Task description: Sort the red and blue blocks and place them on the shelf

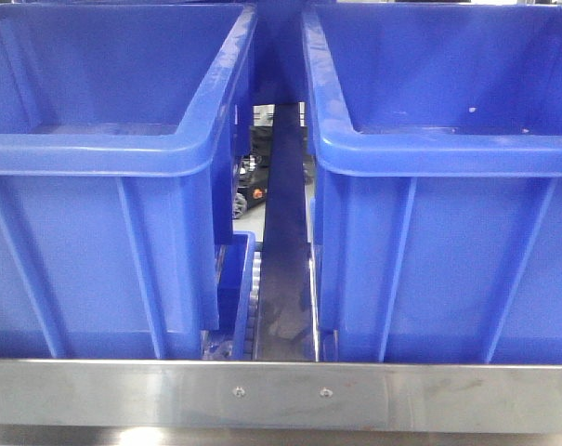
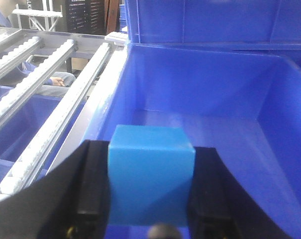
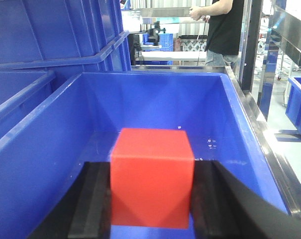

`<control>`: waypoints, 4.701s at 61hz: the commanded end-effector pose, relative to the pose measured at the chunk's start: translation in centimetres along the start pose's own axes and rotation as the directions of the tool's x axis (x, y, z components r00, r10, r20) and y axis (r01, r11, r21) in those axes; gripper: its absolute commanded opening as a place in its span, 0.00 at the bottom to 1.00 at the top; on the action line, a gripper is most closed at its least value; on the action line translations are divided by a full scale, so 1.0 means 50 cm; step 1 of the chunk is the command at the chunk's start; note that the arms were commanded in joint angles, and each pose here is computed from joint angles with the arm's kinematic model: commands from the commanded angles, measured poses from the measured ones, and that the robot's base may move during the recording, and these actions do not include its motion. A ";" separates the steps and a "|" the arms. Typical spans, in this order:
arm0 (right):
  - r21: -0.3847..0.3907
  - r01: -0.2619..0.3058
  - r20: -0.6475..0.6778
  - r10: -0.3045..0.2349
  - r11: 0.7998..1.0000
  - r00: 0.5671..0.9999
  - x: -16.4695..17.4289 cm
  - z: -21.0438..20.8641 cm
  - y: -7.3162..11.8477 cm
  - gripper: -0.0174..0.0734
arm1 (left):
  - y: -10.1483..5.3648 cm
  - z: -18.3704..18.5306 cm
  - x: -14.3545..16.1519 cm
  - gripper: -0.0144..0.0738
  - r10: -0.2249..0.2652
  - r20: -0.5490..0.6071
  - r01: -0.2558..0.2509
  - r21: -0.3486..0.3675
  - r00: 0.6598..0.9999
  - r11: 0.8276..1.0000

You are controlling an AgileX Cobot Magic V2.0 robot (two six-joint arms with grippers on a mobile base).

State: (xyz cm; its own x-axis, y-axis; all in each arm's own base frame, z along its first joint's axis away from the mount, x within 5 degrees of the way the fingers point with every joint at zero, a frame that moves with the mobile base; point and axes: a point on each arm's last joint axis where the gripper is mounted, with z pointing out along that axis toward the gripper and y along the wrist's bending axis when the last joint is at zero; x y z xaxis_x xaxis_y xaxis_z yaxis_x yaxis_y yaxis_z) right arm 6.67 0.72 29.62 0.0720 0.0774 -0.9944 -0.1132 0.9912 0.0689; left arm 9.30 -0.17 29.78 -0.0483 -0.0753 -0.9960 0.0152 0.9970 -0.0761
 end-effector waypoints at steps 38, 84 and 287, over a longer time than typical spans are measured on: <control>0.001 0.015 0.102 -0.015 1.000 0.995 -0.033 0.000 0.001 0.26 | 0.003 -0.003 -0.034 0.32 -0.006 0.112 0.008 -0.020 0.994 1.000; 0.001 0.018 0.108 -0.018 1.000 0.994 -0.034 0.000 0.002 0.26 | 0.003 -0.003 -0.034 0.32 -0.009 0.112 0.011 -0.020 0.994 1.000; 0.004 0.013 0.020 -0.013 1.000 1.000 -0.136 0.152 0.008 0.25 | -0.086 0.148 -0.153 0.31 -0.023 0.153 -0.005 0.182 0.988 0.983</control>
State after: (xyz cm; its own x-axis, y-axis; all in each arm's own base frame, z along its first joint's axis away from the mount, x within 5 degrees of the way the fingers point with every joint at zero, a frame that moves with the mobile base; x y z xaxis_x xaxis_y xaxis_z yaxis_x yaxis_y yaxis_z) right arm 14.39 1.56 35.38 -0.0239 0.0669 -0.9975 -0.1065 0.9919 0.0691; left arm 17.89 -4.48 36.25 0.0075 -0.0836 -0.9965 0.2166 0.9730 -0.0800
